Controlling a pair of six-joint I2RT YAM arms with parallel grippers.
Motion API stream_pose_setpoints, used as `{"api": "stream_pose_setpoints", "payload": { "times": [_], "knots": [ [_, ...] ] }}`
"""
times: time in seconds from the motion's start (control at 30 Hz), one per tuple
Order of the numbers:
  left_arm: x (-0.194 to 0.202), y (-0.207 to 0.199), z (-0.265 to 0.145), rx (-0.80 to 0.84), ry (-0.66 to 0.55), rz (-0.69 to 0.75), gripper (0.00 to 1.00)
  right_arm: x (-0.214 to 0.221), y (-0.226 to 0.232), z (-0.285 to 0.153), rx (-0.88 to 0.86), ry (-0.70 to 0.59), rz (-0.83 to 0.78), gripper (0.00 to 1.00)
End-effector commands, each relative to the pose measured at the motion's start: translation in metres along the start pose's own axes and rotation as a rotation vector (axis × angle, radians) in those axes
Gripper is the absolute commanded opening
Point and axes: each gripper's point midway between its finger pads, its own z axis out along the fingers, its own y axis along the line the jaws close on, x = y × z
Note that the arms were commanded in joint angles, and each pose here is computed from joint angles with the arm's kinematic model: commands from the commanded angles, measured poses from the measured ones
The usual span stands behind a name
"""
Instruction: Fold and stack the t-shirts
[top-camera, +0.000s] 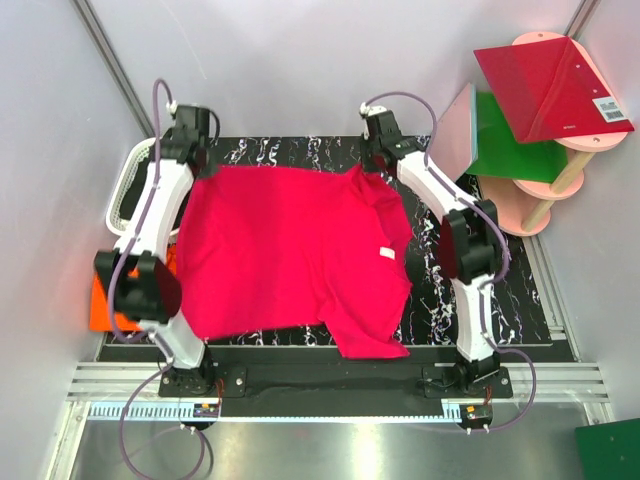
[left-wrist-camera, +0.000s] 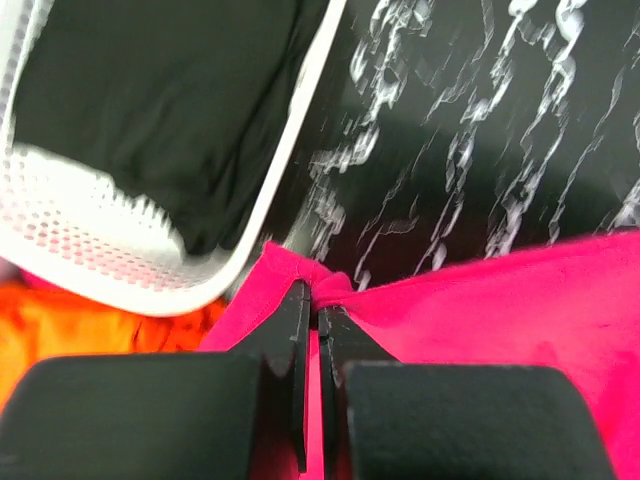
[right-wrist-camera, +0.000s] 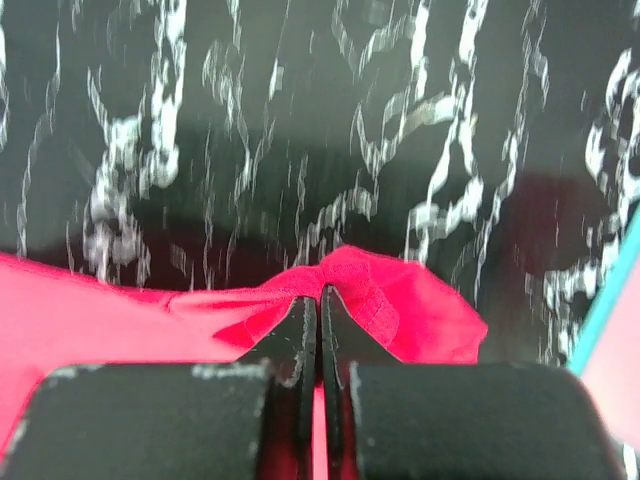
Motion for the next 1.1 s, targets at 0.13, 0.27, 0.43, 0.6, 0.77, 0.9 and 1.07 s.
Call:
{"api": "stream_pose_setpoints", "payload": {
  "times": [0.13,0.27,0.43,0.6,0.77,0.9,1.07],
  "knots": [
    [-0.044,-0.035,0.062,-0.001,0.004,0.022,0.00,-0.061,-0.039,0.054,0.020,-0.122,0.152,0.00],
    [-0.039,-0.047,0.080,0.019,0.038,0.013,0.00,-0.050,-0.046,0.070,-0.007,-0.093,0.173,0.51],
    [-0.037,-0.050,0.083,0.020,0.051,0.030,0.00,-0.055,-0.054,0.055,0.014,-0.100,0.168,0.87],
    [-0.031,-0.048,0.088,0.009,0.067,0.043,0.00,-0.050,-0.062,0.047,0.015,-0.085,0.194,0.84],
    [-0.020,-0.049,0.096,0.003,0.098,0.042,0.00,-0.030,-0.055,0.060,-0.026,-0.034,0.215,0.77],
    [-0.015,-0.051,0.100,0.000,0.109,0.053,0.00,-0.010,-0.053,0.073,-0.037,0.019,0.226,0.73],
    [-0.013,-0.049,0.100,-0.009,0.112,0.058,0.00,0.002,-0.050,0.080,-0.051,0.050,0.235,0.71]
  ]
}}
